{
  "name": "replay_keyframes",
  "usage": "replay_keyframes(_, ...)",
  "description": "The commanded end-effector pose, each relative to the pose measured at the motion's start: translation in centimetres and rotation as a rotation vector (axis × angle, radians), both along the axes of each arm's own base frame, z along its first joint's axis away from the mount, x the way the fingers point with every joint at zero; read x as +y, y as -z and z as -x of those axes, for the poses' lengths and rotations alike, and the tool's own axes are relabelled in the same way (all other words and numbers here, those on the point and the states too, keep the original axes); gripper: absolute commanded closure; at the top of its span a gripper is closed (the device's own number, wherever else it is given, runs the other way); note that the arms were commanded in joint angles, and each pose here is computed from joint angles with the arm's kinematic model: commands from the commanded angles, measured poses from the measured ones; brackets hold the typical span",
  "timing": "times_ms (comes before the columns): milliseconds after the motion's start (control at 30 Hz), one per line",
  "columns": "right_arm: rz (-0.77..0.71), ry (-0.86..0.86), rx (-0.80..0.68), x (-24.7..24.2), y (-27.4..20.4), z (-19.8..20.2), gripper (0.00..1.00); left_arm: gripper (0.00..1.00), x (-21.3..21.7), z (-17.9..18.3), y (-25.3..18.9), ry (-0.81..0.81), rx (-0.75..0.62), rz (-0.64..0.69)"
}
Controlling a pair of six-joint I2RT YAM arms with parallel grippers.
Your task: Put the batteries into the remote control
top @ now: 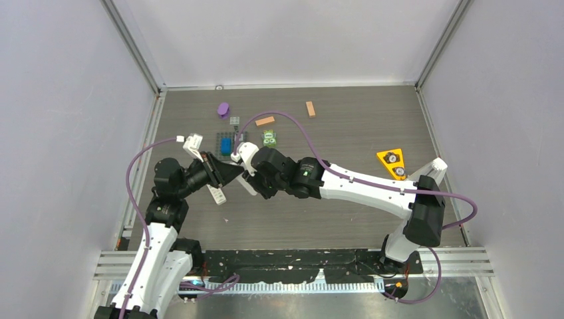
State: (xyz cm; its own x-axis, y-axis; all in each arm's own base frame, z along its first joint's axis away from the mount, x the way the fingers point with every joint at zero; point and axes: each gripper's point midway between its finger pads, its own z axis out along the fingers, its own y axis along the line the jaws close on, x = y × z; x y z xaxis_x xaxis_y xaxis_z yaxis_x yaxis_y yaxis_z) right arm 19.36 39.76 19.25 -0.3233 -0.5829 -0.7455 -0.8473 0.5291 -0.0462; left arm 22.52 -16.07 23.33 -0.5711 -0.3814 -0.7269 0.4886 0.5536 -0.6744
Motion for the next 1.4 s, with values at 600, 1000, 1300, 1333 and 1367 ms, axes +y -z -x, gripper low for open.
replay_keyframes(600, -0.076, 0.020, -0.009, 1.4, -3.0, -0.8, 0.79, 1.00, -1.7, 2.0, -2.1, 0.130, 0.009, 0.124)
replay_keyframes(1000, -0.007, 0.005, 0.088, 0.4, -3.2, 0.2, 0.63, 1.00, -2.4, 3.0, -3.2, 0.164, 0.114, 0.341)
replay_keyframes(1300, -0.026, 0.056, 0.071, -0.3, -5.2, -0.5, 0.42, 1.00, -2.3, 2.3, -3.6, 0.134, 0.158, 0.405)
replay_keyframes(1333, -0.032, 0.061, 0.068, -0.3, -5.5, -0.6, 0.40, 1.00, -2.2, 2.3, -3.5, 0.131, 0.163, 0.406)
replay_keyframes(1367, -0.042, 0.071, 0.065, -0.3, -5.9, -0.8, 0.36, 1.00, -2.2, 2.2, -3.5, 0.128, 0.165, 0.407)
